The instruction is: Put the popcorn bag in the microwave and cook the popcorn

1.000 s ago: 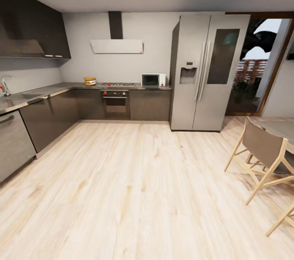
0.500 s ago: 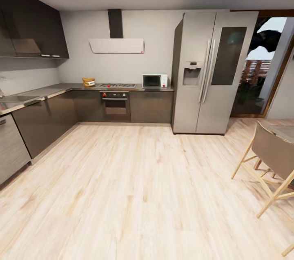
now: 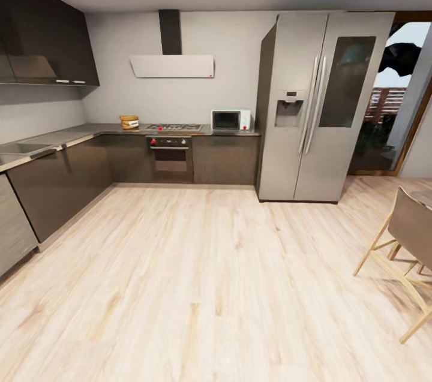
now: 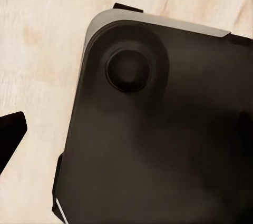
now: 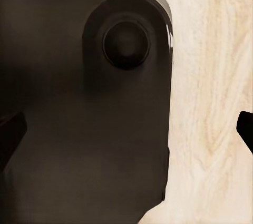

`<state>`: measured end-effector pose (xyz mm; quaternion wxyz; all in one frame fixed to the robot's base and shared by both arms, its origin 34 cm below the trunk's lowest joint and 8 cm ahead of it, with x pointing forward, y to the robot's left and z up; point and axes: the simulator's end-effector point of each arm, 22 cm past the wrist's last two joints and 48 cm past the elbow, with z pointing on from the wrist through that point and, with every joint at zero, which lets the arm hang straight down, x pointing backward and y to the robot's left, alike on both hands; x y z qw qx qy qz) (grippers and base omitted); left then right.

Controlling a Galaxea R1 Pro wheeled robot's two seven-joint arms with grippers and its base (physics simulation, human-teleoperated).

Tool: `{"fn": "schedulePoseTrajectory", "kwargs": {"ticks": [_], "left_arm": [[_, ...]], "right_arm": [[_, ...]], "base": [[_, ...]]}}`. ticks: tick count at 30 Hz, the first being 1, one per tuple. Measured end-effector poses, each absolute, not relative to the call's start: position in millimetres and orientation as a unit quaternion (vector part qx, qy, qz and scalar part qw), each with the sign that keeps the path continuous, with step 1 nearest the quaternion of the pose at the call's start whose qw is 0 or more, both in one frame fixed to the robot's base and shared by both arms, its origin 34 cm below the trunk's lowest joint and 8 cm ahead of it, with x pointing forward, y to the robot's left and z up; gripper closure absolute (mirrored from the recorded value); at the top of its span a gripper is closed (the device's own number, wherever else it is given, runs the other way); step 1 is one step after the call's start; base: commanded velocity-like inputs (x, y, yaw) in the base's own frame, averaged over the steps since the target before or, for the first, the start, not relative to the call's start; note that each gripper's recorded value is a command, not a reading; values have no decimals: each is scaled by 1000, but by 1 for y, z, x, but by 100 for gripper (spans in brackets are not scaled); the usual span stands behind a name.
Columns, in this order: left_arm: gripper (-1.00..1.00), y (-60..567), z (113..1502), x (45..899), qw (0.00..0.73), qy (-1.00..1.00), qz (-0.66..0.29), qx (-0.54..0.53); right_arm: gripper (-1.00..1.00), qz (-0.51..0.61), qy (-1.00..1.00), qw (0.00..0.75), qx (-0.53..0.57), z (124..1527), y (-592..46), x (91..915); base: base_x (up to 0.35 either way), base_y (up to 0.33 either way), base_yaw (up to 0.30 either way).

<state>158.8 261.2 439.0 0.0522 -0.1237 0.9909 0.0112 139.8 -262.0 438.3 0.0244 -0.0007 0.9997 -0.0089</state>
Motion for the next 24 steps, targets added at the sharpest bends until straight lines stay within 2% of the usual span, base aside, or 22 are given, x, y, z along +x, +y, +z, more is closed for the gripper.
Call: {"fn": "schedulePoseTrajectory", "kwargs": {"ticks": [24], "left_arm": [[-100, 260, 438, 154, 41, 991, 10, -123]], "right_arm": [[-100, -6, 1000, 21, -3, 438, -258, 138]], "base": [[325, 14, 0]]}}
